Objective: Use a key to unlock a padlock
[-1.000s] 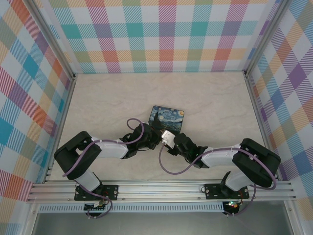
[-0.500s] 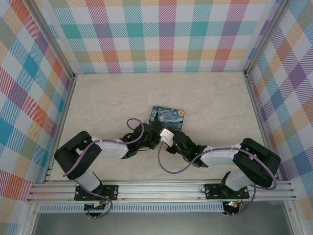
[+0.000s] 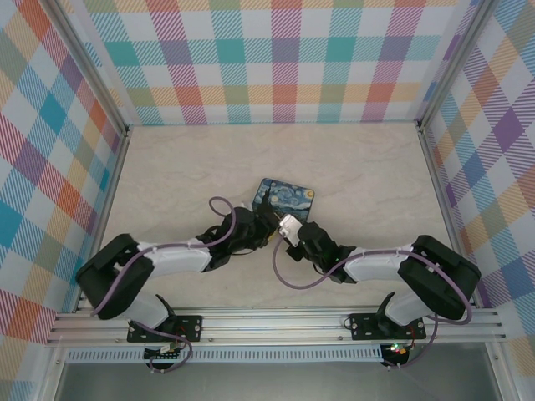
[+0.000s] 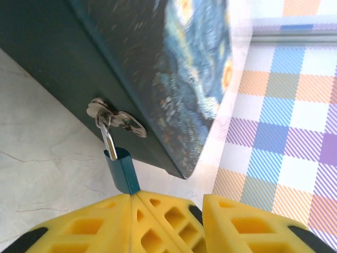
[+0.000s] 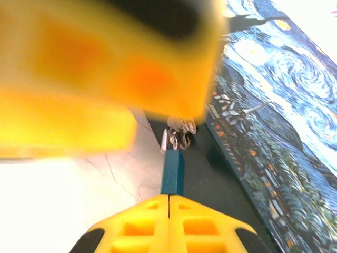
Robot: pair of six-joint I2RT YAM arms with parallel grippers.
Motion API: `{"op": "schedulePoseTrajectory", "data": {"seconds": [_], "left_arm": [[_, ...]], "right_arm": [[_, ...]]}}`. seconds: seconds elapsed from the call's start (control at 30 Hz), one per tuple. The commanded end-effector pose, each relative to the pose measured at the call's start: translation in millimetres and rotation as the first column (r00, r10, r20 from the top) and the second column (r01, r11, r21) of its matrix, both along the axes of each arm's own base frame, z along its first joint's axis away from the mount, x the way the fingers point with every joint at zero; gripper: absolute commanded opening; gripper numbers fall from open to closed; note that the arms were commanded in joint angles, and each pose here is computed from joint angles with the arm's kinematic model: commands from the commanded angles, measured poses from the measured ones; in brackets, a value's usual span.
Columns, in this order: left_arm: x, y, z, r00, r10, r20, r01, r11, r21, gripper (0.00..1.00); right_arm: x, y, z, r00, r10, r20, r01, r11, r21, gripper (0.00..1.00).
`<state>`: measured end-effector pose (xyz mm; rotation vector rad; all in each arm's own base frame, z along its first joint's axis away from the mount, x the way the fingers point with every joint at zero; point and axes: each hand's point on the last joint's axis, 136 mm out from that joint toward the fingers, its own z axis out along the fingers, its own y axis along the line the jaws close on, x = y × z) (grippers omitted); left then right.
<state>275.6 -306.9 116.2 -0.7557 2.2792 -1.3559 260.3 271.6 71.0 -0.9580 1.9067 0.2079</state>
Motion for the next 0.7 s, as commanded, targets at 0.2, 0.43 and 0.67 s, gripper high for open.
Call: {"op": "schedulePoseTrajectory", "data": {"seconds": [0.2, 0.43, 0.67], "left_arm": [[5, 60, 29, 0.992, 0.077, 0.101, -0.089, 0.987, 0.131, 0.52], [41, 105, 31, 0.986, 0.107, 0.127, -0.133, 0.966, 0.22, 0.76], [78, 96, 24, 0.99, -0.008, 0.138, -0.033, 0.955, 0.294, 0.98]], "right_arm": [[-15, -2, -25, 0.984, 0.004, -0.177, 0.014, 0.995, 0.097, 0.0], [-15, -3, -24, 0.965, 0.022, -0.261, 0.032, 0.979, 0.2, 0.0], [-12, -6, -22, 0.938, 0.03, -0.344, 0.063, 0.964, 0.257, 0.0]]}}
